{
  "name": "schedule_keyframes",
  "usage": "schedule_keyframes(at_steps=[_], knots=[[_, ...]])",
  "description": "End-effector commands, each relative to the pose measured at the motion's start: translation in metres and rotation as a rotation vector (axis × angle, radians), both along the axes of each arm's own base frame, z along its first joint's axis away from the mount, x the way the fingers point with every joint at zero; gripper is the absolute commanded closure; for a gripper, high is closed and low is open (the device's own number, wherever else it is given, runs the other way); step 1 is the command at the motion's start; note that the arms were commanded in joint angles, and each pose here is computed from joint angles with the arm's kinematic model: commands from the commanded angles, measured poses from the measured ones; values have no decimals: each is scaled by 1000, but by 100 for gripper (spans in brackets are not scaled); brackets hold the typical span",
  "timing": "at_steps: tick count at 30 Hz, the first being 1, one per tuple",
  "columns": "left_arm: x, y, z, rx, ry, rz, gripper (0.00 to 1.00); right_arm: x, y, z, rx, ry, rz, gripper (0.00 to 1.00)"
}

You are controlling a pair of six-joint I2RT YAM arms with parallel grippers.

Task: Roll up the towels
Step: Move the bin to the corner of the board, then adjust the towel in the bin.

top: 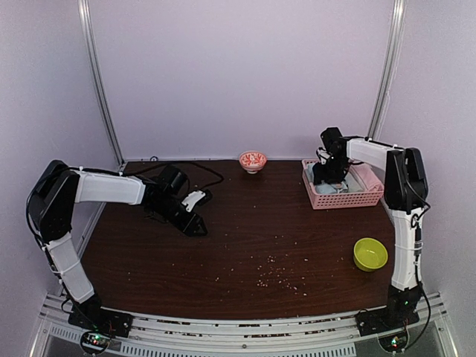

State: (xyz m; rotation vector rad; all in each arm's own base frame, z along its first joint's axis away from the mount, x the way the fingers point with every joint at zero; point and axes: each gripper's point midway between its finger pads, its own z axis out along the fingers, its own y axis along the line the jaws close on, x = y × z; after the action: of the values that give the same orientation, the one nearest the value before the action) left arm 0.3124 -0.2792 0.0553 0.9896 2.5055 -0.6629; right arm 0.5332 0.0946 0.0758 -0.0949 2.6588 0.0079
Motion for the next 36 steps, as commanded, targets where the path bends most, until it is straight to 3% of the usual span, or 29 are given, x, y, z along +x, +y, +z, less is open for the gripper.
schedule_keyframes(at_steps=[1,6,15,25,30,36], knots=[[6,-4,3,-28,-7,-3,57,-10,-1,21,22,-13,13,40],[4,-5,3,-33,-2,-7,57,-13,-1,23,16,-3,27,38],[3,-6,0,-36,11,-14,57,4,10,76,64,-119,69,38],[3,-7,1,-39,13,-15,57,51,9,43,1,-117,48,37],[2,-6,0,-37,12,-17,57,54,3,1,-91,-52,32,37],[3,-8,-1,-39,18,-19,57,56,-10,-11,-168,-47,5,37]])
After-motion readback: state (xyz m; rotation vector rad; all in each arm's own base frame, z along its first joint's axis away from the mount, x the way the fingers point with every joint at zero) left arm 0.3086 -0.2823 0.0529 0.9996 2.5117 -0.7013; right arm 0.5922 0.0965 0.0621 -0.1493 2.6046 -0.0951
